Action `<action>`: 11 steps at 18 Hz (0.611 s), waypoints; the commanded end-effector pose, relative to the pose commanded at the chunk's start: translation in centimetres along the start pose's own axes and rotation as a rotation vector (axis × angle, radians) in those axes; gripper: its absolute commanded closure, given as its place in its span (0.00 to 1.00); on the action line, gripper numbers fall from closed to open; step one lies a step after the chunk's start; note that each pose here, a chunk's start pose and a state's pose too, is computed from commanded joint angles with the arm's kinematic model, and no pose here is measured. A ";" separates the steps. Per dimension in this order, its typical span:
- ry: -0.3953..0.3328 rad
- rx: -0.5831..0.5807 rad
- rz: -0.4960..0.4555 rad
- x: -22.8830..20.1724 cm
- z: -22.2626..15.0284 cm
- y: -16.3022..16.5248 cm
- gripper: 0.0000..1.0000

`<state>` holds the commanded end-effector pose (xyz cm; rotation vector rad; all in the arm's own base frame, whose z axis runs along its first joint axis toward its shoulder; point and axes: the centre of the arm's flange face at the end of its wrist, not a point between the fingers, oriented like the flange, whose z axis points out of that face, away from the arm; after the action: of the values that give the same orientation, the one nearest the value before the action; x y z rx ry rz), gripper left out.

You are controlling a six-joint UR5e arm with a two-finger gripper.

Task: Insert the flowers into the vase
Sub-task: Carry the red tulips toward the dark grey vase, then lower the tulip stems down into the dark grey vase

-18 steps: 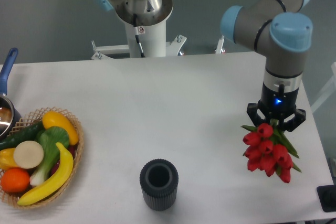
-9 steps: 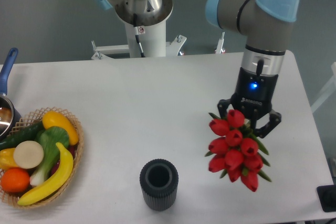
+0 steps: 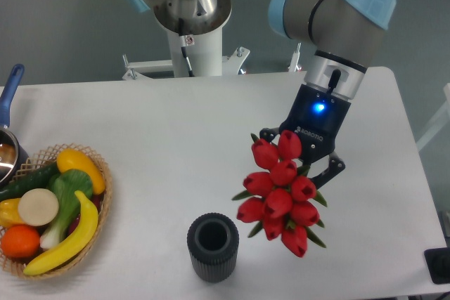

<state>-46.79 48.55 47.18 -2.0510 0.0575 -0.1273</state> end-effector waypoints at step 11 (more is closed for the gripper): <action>0.268 0.272 0.013 -0.3 3.2 -0.2 0.91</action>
<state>-46.72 51.48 45.87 -1.7519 0.2084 -0.3814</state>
